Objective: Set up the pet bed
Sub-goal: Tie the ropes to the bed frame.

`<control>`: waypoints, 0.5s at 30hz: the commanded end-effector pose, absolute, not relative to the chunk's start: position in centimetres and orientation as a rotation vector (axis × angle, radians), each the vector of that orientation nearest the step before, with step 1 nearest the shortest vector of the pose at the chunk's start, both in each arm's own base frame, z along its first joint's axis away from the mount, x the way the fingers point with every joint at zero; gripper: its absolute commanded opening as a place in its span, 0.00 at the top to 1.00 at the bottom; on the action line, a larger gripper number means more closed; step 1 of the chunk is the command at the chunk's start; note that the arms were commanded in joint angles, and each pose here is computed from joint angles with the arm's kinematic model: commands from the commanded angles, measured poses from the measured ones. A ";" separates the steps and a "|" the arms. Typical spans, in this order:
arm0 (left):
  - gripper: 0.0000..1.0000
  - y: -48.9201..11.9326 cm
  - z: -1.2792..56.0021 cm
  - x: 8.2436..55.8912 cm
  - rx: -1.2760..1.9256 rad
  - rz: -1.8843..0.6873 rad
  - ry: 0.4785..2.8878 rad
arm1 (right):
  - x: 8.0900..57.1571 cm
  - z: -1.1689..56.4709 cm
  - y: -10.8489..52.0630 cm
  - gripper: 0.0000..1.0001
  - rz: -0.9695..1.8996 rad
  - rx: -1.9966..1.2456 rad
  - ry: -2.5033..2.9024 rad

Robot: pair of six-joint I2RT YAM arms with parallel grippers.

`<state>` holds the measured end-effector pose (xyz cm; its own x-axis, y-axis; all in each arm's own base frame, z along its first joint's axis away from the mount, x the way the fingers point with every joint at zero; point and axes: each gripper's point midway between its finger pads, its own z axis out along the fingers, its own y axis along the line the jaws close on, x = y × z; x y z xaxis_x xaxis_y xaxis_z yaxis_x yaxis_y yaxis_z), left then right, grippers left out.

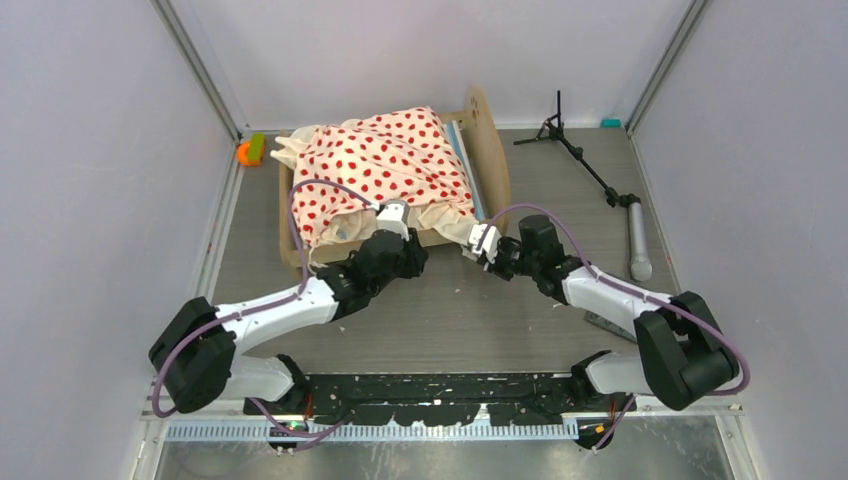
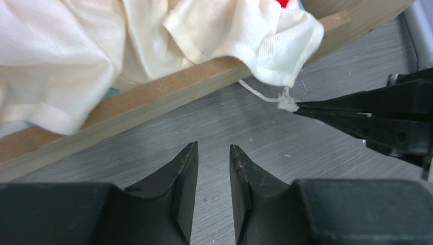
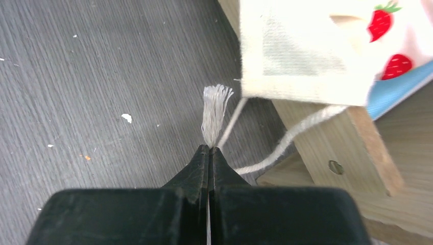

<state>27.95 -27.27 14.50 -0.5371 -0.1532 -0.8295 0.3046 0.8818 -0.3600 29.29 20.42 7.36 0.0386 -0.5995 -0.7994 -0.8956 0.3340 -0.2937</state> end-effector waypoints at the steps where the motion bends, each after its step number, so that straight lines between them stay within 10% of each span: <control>1: 0.69 -29.4 15.0 28.0 0.108 -0.695 2.007 | 29.0 9.2 20.1 1.00 0.385 -1.319 1.648; 15: 0.64 -33.2 11.1 27.1 0.119 -0.793 1.999 | 28.6 9.6 18.9 1.00 0.356 -1.296 1.680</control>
<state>26.30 -31.25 9.14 -0.6123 -0.1450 -0.7772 0.3479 0.8334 -0.4295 28.44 19.13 8.19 -0.0018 -0.6063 -0.7952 -0.8827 0.3747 -0.2837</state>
